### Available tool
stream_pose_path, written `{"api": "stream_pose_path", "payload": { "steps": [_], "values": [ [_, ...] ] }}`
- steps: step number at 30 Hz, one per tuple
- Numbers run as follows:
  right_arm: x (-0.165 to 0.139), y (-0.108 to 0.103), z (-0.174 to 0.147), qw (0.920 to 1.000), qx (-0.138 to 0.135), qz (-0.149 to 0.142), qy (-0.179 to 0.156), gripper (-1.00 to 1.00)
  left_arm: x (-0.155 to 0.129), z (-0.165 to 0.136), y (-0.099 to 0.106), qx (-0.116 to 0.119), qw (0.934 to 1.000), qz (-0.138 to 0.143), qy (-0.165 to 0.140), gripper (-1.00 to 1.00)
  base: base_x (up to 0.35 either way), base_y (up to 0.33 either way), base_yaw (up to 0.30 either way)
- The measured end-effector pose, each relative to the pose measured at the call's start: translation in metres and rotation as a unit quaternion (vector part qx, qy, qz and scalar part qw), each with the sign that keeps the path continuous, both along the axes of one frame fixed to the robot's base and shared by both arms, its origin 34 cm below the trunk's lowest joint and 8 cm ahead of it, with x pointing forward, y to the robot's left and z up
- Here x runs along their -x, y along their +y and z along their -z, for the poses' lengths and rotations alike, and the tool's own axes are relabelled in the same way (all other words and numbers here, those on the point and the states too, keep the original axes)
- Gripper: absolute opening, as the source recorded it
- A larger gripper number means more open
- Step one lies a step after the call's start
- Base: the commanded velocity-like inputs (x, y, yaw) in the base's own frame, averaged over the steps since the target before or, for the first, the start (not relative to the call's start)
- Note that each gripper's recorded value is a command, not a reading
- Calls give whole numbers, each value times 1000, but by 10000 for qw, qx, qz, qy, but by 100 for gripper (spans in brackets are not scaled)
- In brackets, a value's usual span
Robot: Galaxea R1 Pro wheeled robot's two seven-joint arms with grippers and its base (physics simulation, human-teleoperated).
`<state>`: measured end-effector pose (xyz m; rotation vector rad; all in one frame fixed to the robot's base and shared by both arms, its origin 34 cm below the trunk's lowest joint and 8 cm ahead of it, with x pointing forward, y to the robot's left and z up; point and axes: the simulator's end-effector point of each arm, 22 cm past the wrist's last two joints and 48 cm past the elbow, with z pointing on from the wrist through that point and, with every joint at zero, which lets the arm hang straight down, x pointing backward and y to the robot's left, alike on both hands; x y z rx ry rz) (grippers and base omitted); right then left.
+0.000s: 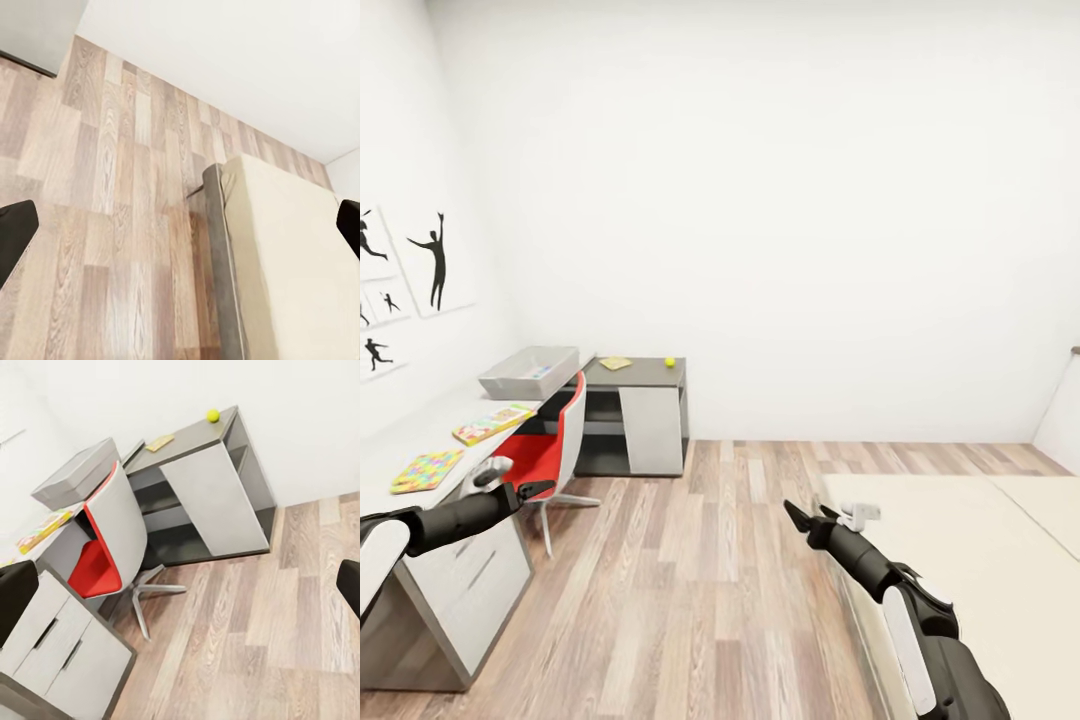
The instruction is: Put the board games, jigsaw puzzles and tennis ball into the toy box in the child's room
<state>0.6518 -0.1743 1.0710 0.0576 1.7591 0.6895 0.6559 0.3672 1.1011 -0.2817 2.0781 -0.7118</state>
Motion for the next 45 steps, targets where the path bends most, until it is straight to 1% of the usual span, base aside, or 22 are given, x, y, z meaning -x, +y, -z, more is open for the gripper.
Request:
{"api": "stream_pose_path", "payload": {
  "steps": [12, 23, 45],
  "values": [
    [1, -1, -6, 10000, -35, -1, -59, 100, 1, -6, 0, 1, 10000, 0, -57, 100, 168, 263, -163],
    [2, -1, -13, 9999, -28, 4, -118, 100, 2, -13, 0, 2, 9999, 0, -124, 100, 30, 256, -213],
    [4, 1, -26, 9997, 29, 5, -237, 100, 6, -28, 0, 2, 9997, -1, -257, 100, 0, 16, -214]
  ]
}}
